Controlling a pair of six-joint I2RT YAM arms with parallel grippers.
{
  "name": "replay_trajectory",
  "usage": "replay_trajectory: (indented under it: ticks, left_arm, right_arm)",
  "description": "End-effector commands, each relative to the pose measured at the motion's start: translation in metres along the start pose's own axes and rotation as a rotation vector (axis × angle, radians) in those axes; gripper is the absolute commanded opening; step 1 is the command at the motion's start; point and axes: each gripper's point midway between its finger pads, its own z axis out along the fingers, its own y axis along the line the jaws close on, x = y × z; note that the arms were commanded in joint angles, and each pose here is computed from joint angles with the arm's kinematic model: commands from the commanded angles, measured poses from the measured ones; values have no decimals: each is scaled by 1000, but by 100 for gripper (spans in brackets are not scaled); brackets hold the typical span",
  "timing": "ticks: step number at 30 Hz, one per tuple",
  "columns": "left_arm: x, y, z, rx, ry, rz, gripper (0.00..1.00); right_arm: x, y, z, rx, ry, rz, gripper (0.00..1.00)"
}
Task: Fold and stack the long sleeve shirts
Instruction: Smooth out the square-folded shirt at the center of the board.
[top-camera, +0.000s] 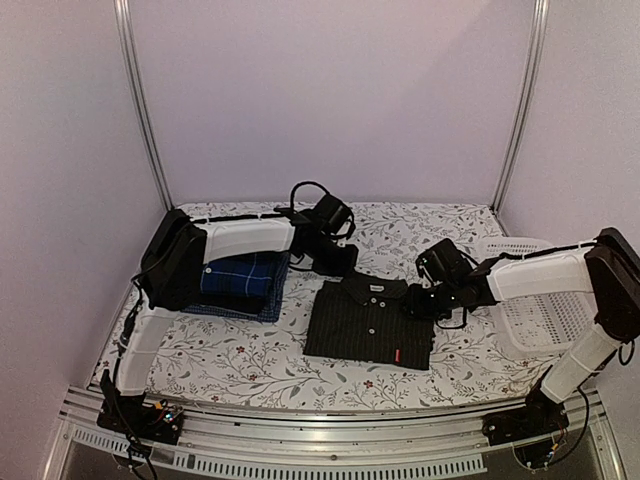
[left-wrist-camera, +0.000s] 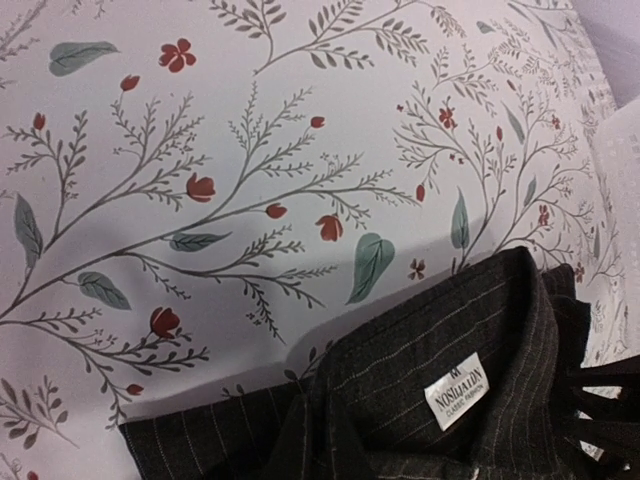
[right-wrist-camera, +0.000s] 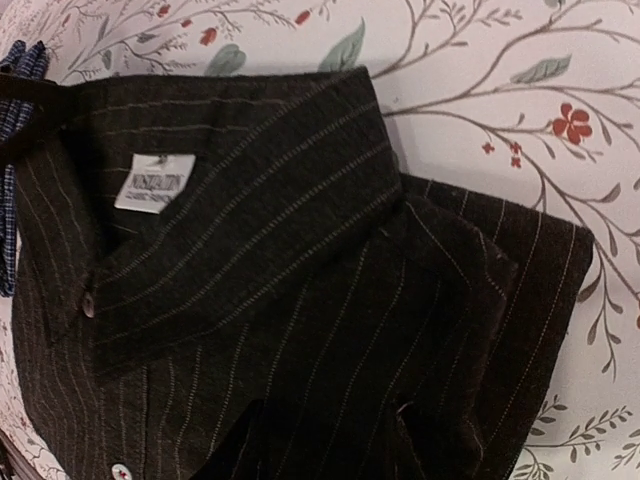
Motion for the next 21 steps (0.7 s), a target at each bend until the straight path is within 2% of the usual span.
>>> replay_trajectory:
  ticks: [1,5,8,10,15,18,21]
  left_arm:
    - [-2,-8,7,20,-3,20,0]
    - [-4,-5,6,19,-2,17,7]
    - [-14,-3,-3,14,-15,17,18]
    - [-25,-4,-17,14,-38,22,27]
    - [-46,-8,-71,22,-109,32,48]
    - [-38,-12,-94,57,-114,30,53]
    - [-13,-9,-103,84,-80,3,54]
  right_arm:
    - [33,-24,12,42,63,55,38]
    - [48,-36,11,50,81,86,41]
    - [46,-34,8,45,73,91,46]
    - [40,-30,2,35,59,92,49]
    - [27,-26,-14,14,42,100,64]
    - [22,-24,-29,-16,19,110,74]
    - [20,-23,-42,-30,0,119,78]
